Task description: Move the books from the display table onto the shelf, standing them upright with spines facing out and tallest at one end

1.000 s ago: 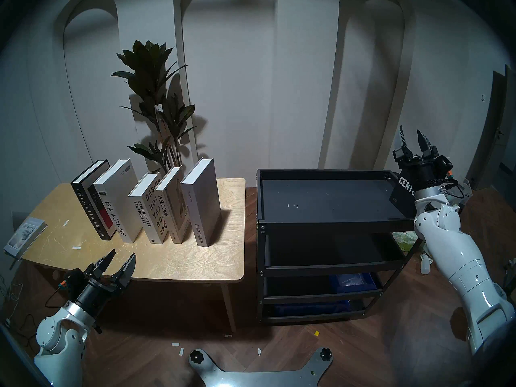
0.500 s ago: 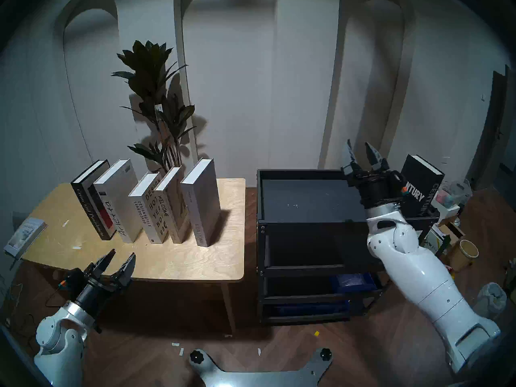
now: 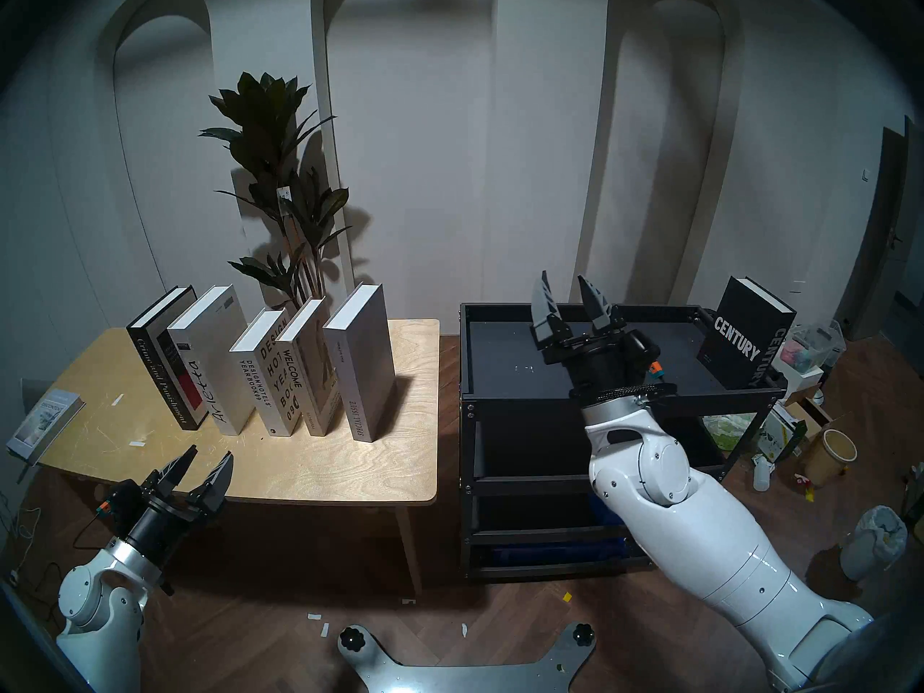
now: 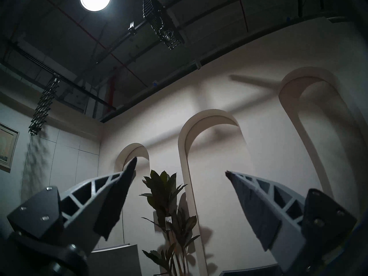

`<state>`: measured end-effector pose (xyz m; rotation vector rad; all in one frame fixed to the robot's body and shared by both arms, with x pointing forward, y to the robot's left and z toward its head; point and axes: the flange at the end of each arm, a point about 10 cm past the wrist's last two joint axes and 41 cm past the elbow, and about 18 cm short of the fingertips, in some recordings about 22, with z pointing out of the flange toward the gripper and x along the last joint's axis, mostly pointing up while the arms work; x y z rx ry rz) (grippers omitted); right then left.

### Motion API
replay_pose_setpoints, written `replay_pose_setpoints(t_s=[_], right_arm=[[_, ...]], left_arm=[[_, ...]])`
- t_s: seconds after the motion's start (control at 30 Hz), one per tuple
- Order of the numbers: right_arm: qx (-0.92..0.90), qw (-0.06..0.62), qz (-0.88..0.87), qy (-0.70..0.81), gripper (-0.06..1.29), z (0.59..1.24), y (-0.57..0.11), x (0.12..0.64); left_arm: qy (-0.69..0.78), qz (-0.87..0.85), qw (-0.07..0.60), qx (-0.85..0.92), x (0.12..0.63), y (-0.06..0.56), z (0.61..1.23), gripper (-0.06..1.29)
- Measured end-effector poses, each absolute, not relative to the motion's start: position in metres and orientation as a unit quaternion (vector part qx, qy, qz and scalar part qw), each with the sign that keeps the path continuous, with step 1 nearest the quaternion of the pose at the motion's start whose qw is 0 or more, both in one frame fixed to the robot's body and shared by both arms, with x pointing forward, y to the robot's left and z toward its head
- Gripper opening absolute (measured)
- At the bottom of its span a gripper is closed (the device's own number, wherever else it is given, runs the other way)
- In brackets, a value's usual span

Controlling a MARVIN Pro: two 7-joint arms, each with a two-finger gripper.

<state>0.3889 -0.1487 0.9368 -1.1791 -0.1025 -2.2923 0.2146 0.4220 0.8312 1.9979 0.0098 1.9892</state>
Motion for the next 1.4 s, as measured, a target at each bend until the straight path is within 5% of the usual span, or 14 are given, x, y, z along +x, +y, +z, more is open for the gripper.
replay_pose_setpoints(t_s=[1.4], right_arm=[[-0.590,0.086,-0.798,-0.084,1.22,0.880,0.048,0.333]], left_arm=[[0.001,0.718,0.152,0.680,0.192,0.447,0.849,1.26]])
